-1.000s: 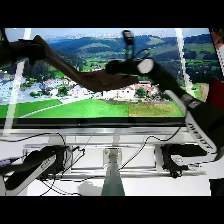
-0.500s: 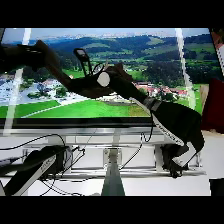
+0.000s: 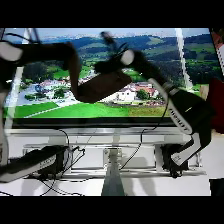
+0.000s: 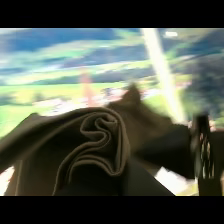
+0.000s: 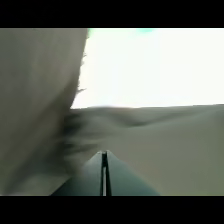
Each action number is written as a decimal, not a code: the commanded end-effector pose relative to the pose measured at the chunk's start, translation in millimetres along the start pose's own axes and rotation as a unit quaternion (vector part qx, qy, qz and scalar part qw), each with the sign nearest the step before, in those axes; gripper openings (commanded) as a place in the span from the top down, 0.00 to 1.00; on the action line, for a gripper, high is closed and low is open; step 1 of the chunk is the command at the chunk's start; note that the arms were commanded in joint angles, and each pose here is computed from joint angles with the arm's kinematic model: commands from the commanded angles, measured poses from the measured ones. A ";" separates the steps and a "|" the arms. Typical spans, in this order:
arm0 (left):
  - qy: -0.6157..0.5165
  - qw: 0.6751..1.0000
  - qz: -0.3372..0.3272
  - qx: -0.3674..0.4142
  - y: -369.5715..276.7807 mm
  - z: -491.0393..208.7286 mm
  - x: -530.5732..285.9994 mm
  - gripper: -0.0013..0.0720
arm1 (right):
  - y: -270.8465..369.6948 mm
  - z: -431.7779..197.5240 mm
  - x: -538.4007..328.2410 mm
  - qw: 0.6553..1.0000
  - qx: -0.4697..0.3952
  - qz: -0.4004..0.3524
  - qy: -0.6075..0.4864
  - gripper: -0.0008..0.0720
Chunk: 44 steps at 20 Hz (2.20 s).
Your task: Fold the clothes and pants, and hang the long-sleeved shirts on hangers.
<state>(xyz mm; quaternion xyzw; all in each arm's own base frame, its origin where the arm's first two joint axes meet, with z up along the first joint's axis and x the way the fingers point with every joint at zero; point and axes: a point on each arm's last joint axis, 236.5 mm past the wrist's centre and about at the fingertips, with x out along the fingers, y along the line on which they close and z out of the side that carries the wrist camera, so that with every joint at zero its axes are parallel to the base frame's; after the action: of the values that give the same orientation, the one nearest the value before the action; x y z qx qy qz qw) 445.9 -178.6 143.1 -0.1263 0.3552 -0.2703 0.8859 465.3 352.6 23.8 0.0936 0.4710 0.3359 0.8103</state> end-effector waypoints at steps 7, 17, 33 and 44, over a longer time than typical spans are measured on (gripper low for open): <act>-0.065 0.996 -0.050 -0.027 -107.4 -46.6 161.6 0.13 | -214.6 -7.2 -116.5 0.982 0.141 -0.122 0.023 0.97; -0.064 0.993 -0.025 0.092 -95.0 -36.7 145.4 0.16 | -243.0 -49.0 -104.9 0.974 0.166 -0.131 0.083 0.06; 0.243 0.957 0.046 0.148 44.8 -160.0 126.9 0.97 | -119.5 -65.3 14.9 0.930 0.317 0.127 0.133 0.04; 0.320 0.933 0.013 0.166 18.1 -219.5 144.4 0.97 | -110.0 -71.1 42.3 0.955 0.258 0.075 0.126 0.76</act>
<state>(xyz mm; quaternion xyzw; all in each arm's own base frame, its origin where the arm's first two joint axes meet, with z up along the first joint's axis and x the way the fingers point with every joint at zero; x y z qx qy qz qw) 394.2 -249.7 -99.1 0.1145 0.5635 -0.3342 0.7468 471.8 280.6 -86.7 0.3227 0.6326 0.2756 0.6479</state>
